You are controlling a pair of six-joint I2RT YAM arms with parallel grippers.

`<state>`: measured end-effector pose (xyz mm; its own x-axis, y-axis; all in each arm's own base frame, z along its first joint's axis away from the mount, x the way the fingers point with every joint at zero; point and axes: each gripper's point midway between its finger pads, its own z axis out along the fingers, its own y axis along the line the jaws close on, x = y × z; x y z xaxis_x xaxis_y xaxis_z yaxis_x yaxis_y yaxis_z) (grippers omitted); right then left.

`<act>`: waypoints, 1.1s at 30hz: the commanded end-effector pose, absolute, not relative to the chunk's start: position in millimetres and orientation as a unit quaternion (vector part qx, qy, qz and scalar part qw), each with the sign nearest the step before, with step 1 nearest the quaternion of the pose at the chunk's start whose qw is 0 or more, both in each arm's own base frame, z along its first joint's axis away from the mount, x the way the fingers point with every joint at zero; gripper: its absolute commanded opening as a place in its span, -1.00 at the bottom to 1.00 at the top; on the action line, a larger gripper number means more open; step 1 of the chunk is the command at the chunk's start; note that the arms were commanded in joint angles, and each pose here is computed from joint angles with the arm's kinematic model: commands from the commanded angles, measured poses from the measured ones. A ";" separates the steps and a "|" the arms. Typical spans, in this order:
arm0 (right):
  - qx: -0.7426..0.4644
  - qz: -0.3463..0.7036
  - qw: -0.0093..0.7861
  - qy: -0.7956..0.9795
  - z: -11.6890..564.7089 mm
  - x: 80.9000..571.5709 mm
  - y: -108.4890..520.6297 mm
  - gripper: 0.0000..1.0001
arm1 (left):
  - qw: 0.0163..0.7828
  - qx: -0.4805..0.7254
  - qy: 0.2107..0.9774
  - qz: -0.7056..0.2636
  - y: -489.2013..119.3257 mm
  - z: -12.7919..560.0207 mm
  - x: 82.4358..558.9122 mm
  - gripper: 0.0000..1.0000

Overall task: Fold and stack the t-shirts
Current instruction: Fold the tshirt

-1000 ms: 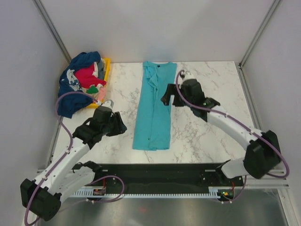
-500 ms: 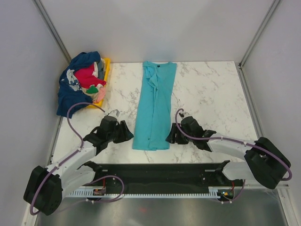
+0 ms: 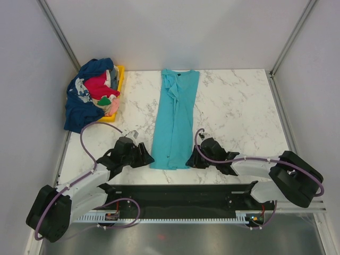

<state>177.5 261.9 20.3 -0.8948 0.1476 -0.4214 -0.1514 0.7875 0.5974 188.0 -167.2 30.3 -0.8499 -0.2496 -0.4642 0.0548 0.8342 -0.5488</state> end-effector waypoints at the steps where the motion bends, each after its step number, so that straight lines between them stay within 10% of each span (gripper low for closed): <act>1: 0.005 0.304 0.209 0.929 0.9 166.8 253.0 -0.46 | 0.264 -0.054 0.912 -0.309 -176.4 32.6 184.9 0.14; 11: -0.001 0.284 0.224 0.932 8.2 171.5 246.8 -1.00 | 0.241 -0.052 0.919 -0.307 -181.0 26.0 169.1 0.02; 21: 0.025 0.257 0.200 0.945 -5.3 152.8 223.6 -1.00 | 0.249 -0.048 0.918 -0.304 -187.0 29.1 168.7 -0.96; 33: 0.045 0.212 0.254 0.943 44.0 154.0 198.0 -1.00 | 0.287 -0.014 0.921 -0.262 -201.2 102.5 154.1 -0.96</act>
